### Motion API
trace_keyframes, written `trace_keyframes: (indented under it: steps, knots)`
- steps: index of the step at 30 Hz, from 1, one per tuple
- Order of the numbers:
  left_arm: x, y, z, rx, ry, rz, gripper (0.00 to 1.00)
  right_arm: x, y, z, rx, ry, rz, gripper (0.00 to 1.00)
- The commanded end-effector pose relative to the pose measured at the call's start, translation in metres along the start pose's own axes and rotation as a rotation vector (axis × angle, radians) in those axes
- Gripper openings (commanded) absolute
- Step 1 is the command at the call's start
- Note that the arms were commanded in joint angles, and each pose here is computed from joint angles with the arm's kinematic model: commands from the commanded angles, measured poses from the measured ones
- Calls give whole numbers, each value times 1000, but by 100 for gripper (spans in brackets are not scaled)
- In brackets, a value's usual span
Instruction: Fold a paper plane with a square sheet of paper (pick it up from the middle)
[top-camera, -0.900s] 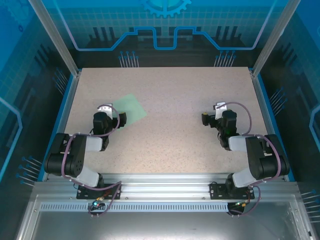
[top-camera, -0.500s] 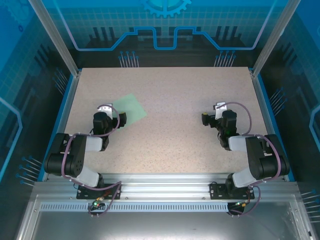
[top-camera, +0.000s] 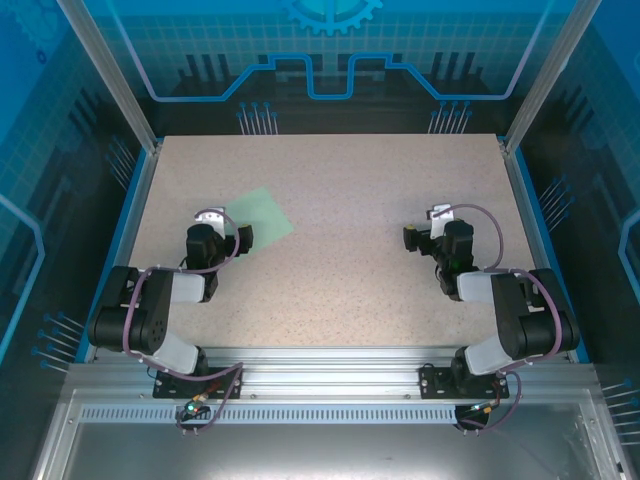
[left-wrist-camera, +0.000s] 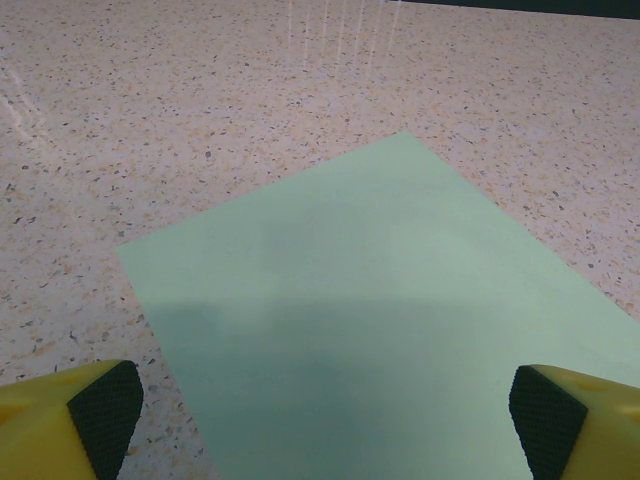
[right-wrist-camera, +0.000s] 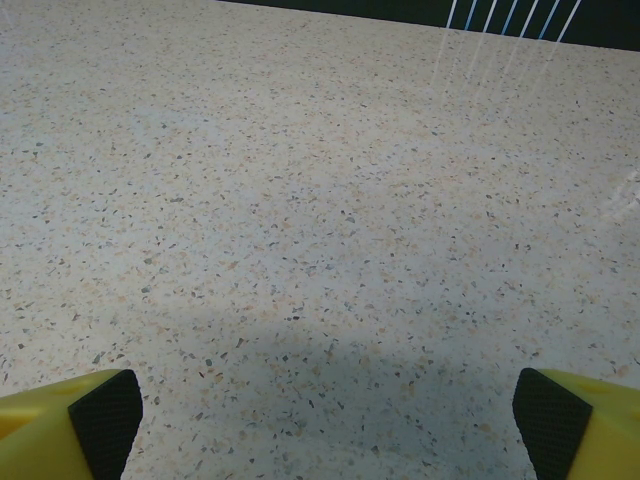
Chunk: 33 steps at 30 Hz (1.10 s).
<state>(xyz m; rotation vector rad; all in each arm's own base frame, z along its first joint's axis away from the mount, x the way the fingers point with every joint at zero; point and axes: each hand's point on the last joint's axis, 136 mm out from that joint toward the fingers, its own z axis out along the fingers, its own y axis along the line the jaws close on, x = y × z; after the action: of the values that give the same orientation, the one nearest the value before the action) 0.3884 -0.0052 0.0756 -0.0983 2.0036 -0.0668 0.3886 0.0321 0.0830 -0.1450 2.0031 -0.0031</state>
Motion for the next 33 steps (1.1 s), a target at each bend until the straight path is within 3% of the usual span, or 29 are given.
trace_keyframes:
  steps: [1, 16, 24, 30, 33]
  knots:
    - [-17, -3, 1, 20, -46, 17, 98, -12, -7, 3, 9, -34, 4, 100]
    - [-18, -3, 1, 20, -47, 18, 98, -19, -6, 2, 5, -31, -4, 99]
    - [-17, -2, 1, 20, -46, 17, 98, -46, -3, -31, -26, 55, 94, 99]
    - [-18, -3, 1, 26, -46, 14, 98, -55, -4, -71, -11, 256, 297, 100]
    - [-21, -3, 0, 28, -43, 14, 99, -57, 22, -80, -172, 261, 347, 99]
